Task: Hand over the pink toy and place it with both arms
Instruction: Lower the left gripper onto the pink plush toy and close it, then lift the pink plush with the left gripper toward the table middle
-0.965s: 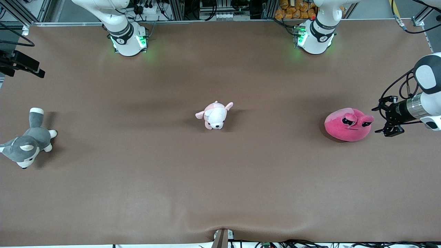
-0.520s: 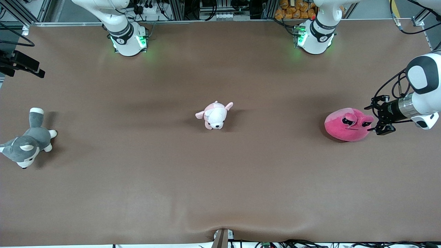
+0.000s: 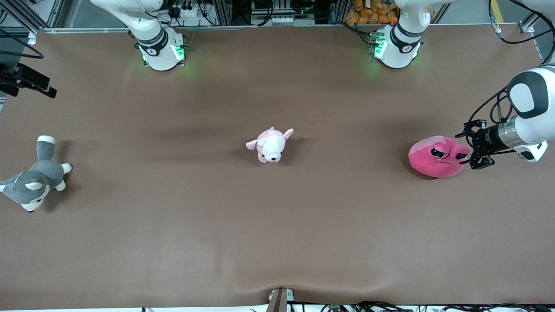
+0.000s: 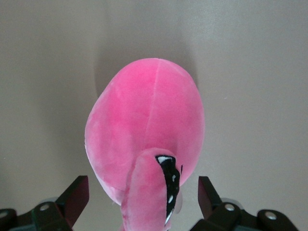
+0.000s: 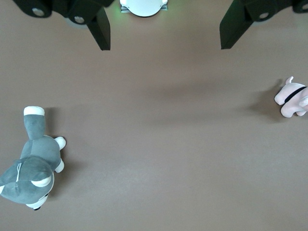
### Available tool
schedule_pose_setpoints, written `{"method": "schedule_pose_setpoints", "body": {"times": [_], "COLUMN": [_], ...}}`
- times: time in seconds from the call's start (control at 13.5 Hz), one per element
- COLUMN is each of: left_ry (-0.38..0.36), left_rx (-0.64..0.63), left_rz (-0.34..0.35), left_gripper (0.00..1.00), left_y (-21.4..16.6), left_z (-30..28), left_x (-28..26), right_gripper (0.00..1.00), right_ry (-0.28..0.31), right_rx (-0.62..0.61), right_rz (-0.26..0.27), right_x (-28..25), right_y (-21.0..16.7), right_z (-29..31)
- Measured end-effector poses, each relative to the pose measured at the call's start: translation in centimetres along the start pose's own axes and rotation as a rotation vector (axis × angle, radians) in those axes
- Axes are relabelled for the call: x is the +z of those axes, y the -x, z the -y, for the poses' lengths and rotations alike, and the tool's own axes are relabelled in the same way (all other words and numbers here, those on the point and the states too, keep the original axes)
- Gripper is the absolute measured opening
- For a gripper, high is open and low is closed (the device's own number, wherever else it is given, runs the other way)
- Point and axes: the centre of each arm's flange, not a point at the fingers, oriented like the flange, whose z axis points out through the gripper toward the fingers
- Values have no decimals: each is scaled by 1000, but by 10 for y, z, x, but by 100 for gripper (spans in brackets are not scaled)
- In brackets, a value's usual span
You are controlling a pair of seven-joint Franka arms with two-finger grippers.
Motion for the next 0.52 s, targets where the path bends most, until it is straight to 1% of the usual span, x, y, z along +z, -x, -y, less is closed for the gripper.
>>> {"method": "schedule_pose_setpoints", "body": {"times": [0.07, 0.15, 0.22, 0.3, 0.37, 0.45, 0.52], "left_ry": [0, -1, -2, -2, -2, 0, 2], "left_rx": [0, -1, -1, -1, -1, -1, -1], "left_rz": [0, 0, 1, 1, 0, 0, -1], "left_gripper": [98, 98, 90, 78, 68, 56, 46], "left_y": [0, 0, 0, 0, 0, 0, 0], "left_z": [0, 0, 0, 0, 0, 0, 0], "left_x": [0, 1, 1, 1, 1, 1, 1], "right_gripper": [100, 100, 100, 100, 100, 100, 100], "right_ry": [0, 0, 0, 0, 0, 0, 0], "right_rx": [0, 0, 0, 0, 0, 0, 0], "right_rz": [0, 0, 0, 0, 0, 0, 0], "right_x": [0, 0, 0, 0, 0, 0, 0], "right_y": [0, 0, 0, 0, 0, 0, 0], "right_z": [0, 0, 0, 0, 0, 0, 0]}}
